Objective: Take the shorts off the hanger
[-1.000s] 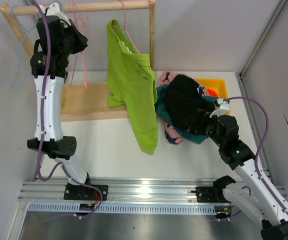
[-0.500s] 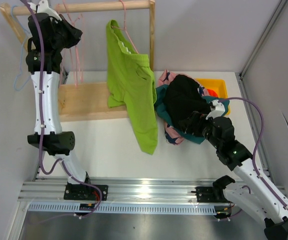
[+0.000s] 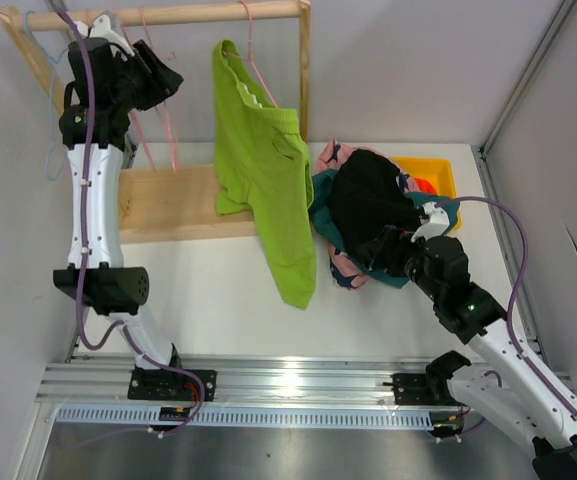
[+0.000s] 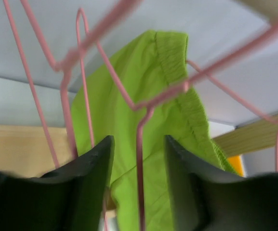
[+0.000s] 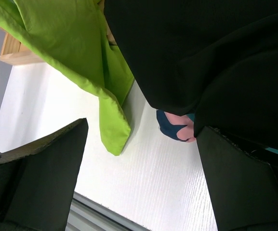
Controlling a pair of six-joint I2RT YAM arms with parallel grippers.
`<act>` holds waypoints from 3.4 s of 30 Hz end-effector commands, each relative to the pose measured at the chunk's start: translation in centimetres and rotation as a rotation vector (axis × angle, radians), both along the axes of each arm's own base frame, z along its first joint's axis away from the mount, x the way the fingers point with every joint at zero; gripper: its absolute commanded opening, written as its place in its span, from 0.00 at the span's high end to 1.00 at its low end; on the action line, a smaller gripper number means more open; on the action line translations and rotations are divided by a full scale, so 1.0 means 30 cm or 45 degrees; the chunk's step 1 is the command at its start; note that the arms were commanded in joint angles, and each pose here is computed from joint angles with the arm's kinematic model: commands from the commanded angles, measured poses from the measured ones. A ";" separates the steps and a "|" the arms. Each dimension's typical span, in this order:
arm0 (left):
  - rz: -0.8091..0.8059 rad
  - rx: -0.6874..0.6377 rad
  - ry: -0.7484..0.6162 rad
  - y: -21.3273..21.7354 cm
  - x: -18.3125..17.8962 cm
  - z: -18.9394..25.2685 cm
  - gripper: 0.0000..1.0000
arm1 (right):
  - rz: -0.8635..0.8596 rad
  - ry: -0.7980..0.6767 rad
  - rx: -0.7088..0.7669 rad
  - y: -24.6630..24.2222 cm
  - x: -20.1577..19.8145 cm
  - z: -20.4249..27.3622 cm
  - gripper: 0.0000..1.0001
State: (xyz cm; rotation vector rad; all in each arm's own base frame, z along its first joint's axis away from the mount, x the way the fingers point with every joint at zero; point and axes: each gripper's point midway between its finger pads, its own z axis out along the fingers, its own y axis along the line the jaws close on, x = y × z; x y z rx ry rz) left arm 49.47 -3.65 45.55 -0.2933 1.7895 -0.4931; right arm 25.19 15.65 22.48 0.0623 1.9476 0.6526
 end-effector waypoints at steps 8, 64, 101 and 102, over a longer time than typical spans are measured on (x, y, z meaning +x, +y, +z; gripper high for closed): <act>0.020 -0.001 -0.245 -0.012 -0.387 0.288 0.16 | -0.013 -0.045 0.031 -0.003 -0.020 0.047 0.01; -0.289 -0.049 -0.232 -0.641 -0.036 0.131 1.00 | -0.019 -0.041 -0.032 -0.049 -0.091 0.026 0.01; -0.355 -0.033 -0.291 -0.490 -0.453 0.290 1.00 | 0.209 -0.204 -0.107 0.424 0.100 0.571 0.01; -0.356 -0.041 -0.293 -0.491 -0.454 0.292 1.00 | 0.214 -0.233 -0.096 0.455 0.074 0.605 0.01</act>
